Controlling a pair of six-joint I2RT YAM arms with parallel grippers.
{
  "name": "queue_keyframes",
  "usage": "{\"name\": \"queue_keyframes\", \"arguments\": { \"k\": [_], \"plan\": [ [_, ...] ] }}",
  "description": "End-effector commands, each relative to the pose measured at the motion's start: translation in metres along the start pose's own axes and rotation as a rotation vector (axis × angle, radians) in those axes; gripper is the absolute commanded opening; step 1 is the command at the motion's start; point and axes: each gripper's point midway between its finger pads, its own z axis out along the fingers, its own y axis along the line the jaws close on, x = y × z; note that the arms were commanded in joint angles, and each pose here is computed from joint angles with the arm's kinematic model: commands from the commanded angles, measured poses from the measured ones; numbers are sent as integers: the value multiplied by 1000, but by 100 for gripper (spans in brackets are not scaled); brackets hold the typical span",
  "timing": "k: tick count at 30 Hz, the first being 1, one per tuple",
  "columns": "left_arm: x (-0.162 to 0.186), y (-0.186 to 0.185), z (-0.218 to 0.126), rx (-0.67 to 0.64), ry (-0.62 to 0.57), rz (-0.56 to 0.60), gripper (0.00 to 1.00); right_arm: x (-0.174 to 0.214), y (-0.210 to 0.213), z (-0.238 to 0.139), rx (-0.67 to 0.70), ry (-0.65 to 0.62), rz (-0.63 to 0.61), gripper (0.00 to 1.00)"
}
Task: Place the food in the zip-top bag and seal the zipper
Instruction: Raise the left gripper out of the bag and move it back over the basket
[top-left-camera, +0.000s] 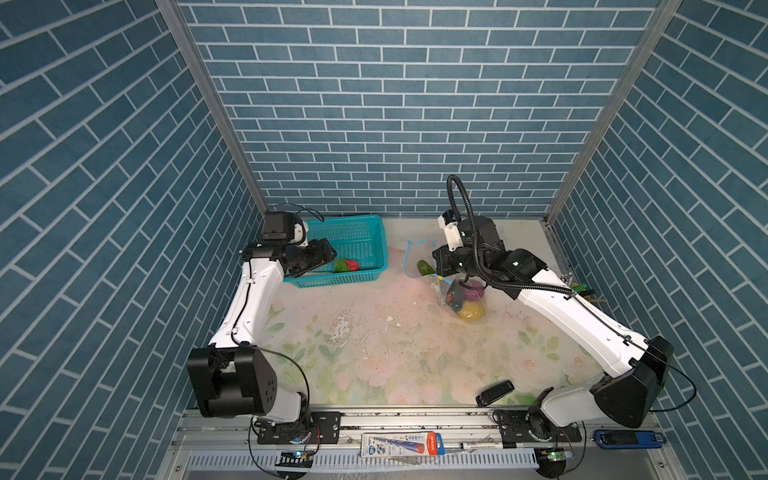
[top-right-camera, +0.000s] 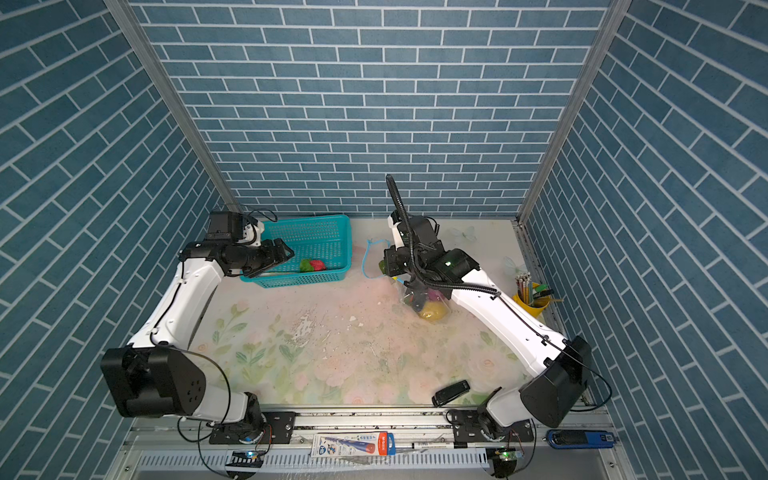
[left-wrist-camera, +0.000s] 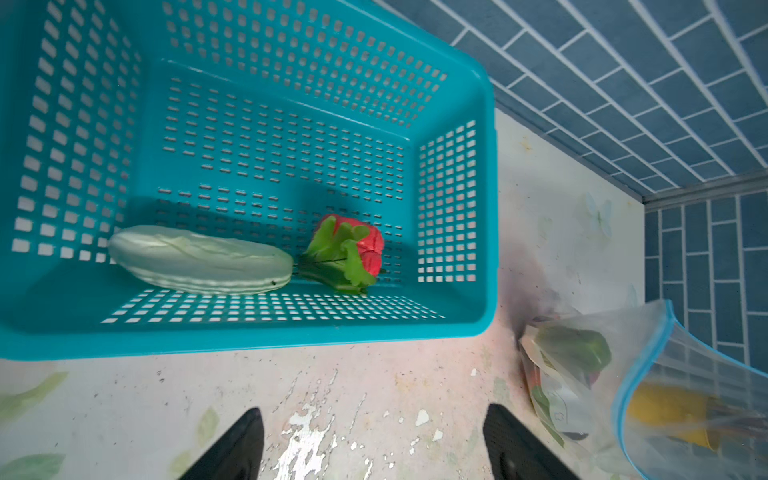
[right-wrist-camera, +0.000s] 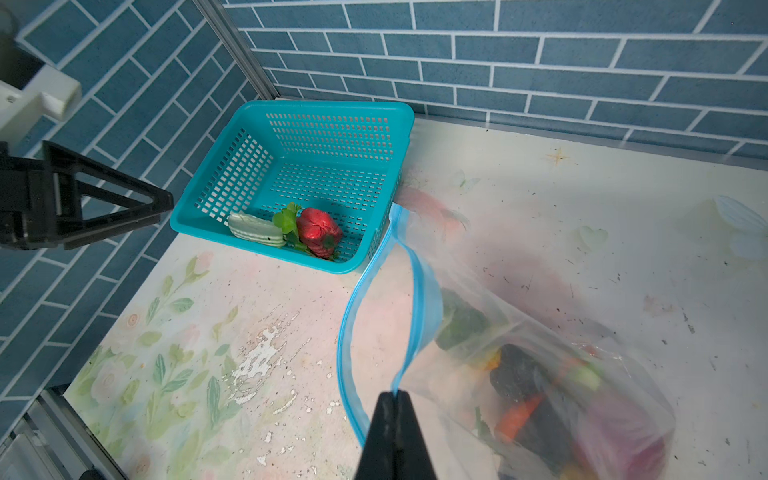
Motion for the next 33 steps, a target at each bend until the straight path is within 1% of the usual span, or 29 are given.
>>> {"name": "queue_keyframes", "arguments": {
  "k": [1, 4, 13, 22, 33],
  "plan": [
    [8, 16, 10, -50, 60, -53, 84, -17, 6, -10, -8, -46, -17, 0],
    [0, 21, 18, -69, 50, -74, 84, -18, 9, -8, -16, -47, -24, 0],
    [-16, 35, 50, -130, 96, -152, 82, -23, 10, -2, -18, -59, -67, 0],
    [-16, 58, 77, -220, 143, -207, 80, -33, 9, 7, -17, -68, -103, 0],
    [-10, 78, 102, -275, 203, -239, 80, -28, 0, 11, -14, -54, -91, 0]
  ]
}}
